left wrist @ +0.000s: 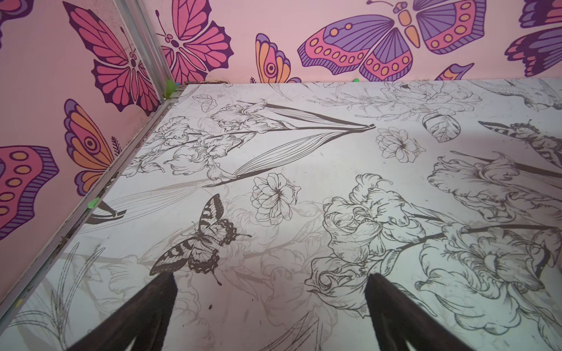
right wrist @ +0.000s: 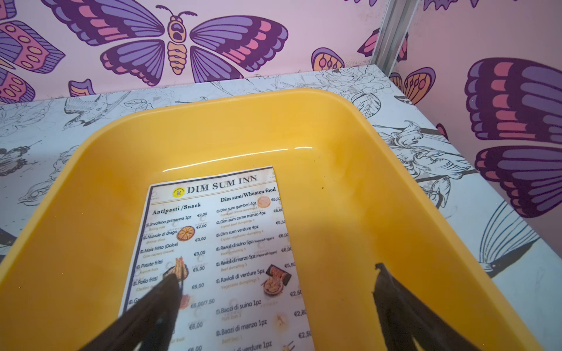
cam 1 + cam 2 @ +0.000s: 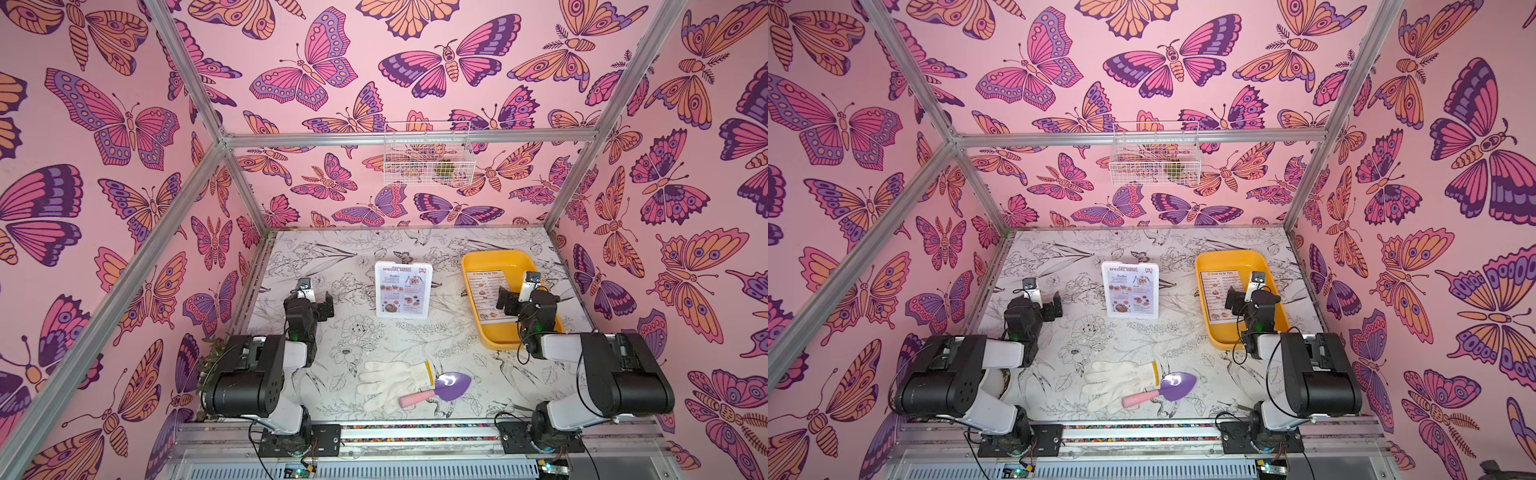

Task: Replace the menus in the menu holders
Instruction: Adjust the menu holder at the center of the board.

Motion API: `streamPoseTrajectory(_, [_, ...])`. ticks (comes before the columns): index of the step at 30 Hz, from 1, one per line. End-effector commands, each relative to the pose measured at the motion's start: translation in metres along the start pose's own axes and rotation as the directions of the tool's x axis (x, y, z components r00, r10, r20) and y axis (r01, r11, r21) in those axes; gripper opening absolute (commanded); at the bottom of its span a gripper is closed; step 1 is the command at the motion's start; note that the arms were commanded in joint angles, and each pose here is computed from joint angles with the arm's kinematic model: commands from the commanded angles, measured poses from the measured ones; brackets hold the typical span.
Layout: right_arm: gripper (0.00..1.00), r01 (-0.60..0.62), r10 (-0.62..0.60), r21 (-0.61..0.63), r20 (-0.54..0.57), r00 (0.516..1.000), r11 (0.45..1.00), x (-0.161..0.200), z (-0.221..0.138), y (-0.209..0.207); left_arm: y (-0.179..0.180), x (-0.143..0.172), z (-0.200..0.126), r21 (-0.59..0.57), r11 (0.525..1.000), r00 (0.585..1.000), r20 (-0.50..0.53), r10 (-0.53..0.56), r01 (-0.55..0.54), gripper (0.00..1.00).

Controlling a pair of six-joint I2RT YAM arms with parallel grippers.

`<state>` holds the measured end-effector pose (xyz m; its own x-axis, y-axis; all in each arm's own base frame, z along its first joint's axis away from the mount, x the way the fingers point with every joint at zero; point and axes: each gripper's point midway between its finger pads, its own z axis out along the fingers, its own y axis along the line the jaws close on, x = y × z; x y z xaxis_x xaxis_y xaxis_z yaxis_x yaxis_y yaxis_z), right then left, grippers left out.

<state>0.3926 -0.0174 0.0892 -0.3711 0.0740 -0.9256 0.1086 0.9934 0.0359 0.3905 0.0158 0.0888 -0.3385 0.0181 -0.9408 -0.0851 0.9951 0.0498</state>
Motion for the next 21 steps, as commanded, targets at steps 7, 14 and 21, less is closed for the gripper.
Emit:
streamPoseTrajectory(7, [0.99, -0.009, 0.009, 0.045, -0.002, 1.000, 0.999, -0.042, -0.016, -0.005, 0.015, -0.032, -0.005, -0.085, 0.996, 0.996, -0.088, -0.014, 0.007, 1.00])
streamPoseTrajectory(14, [0.99, 0.021, -0.038, -0.234, -0.071, 0.997, 0.972, -0.104, -0.047, 0.049, -0.051, -0.082, -0.027, 0.076, 0.997, 0.988, -0.147, 0.036, -0.025, 1.00])
streamPoseTrajectory(21, [0.99, 0.057, -0.112, -0.526, -0.073, 0.991, 0.848, -0.138, -0.063, 0.149, -0.137, -0.020, -0.068, 0.287, 0.958, 0.920, -0.373, 0.117, -0.005, 1.00])
